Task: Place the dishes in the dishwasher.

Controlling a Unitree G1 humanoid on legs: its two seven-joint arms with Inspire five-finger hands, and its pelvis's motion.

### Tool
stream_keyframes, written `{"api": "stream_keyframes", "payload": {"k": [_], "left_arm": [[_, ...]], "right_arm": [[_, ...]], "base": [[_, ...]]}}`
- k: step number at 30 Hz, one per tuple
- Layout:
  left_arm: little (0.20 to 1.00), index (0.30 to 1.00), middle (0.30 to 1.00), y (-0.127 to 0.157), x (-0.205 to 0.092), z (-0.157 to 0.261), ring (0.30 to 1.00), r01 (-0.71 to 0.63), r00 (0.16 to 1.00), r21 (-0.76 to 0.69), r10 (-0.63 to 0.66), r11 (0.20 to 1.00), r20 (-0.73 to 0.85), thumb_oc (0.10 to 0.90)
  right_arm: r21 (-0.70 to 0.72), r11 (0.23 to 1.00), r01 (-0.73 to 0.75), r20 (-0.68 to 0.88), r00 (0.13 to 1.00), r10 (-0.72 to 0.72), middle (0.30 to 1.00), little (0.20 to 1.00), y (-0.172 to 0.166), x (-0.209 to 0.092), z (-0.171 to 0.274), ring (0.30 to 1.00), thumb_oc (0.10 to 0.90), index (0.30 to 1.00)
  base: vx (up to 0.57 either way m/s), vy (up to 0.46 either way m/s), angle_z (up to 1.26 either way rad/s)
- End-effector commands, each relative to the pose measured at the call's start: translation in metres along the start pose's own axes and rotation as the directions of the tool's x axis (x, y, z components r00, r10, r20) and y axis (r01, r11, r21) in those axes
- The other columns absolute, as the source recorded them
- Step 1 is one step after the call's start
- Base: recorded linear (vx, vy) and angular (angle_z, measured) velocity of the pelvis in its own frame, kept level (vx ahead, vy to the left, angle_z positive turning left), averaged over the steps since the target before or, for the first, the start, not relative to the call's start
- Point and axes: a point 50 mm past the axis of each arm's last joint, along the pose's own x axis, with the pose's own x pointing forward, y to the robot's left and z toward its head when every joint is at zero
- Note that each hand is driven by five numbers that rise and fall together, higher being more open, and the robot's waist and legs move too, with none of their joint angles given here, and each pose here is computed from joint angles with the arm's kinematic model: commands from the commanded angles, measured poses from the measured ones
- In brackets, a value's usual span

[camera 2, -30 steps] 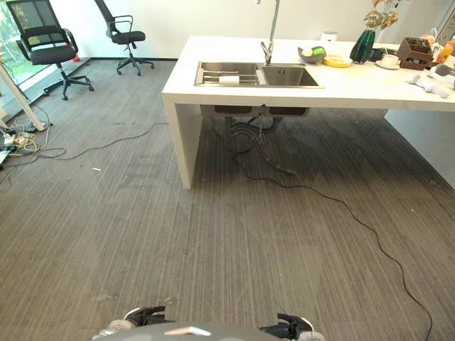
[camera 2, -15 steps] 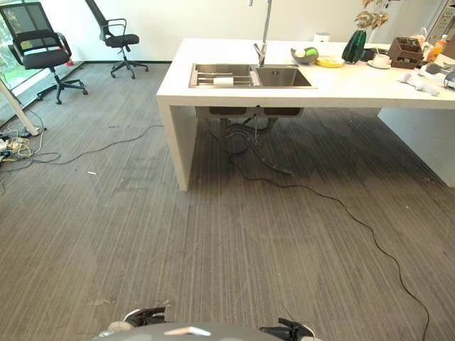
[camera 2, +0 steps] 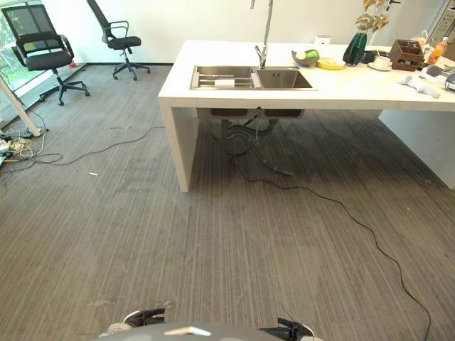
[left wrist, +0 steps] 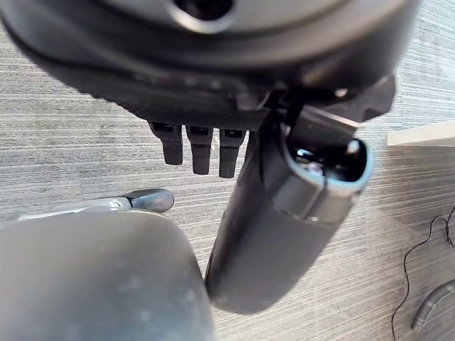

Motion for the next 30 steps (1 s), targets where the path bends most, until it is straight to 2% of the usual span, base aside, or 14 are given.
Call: {"api": "stream_keyframes", "payload": {"k": [1,11,20,22,26,30], "left_arm": [[0.9,0.9,0.9,-0.013,0.003,0.007,0.9,0.041,0.999,-0.001,-0.041,0.999,0.01,0.8],[0.9,0.9,0.9,-0.004,0.003,0.015,0.9,0.01,1.0,0.043,-0.01,0.999,0.014,0.8],[0.9,0.9,0.9,0.003,0.003,0.017,0.9,-0.012,1.0,-0.017,0.012,1.0,0.014,0.8],[0.9,0.9,0.9,-0.005,0.005,0.032,0.9,0.002,0.998,-0.065,0.002,0.998,0.066,0.8],[0.9,0.9,0.9,-0.011,0.005,0.033,0.9,0.003,0.997,-0.092,0.004,0.996,0.079,0.8],[0.9,0.9,0.9,-0.013,0.005,0.026,0.9,0.005,0.998,-0.083,0.0,0.997,0.066,0.8]], "right_arm": [[-0.072,0.997,-0.011,0.103,0.994,0.019,0.9,0.9,0.003,0.002,0.034,0.9,0.8,0.9],[-0.096,0.995,0.001,0.155,0.988,0.014,0.9,0.9,0.0,0.001,0.051,0.9,0.8,0.9],[-0.115,0.993,-0.014,0.175,0.984,0.034,0.9,0.9,0.002,0.001,0.06,0.9,0.8,0.9],[-0.123,0.992,0.004,0.166,0.986,0.016,0.9,0.9,-0.004,0.001,0.06,0.9,0.8,0.9],[-0.121,0.992,0.035,0.13,0.991,-0.02,0.9,0.9,-0.012,0.001,0.051,0.9,0.8,0.9],[-0.156,0.988,0.024,0.082,0.997,-0.011,0.9,0.9,-0.011,0.001,0.039,0.9,0.8,0.9]], "base": [[0.01,0.042,0.04],[0.04,0.014,0.12],[0.06,-0.147,0.0],[0.17,-0.383,-0.3],[0.5,0.026,0.27],[0.52,0.054,-0.71]]}}
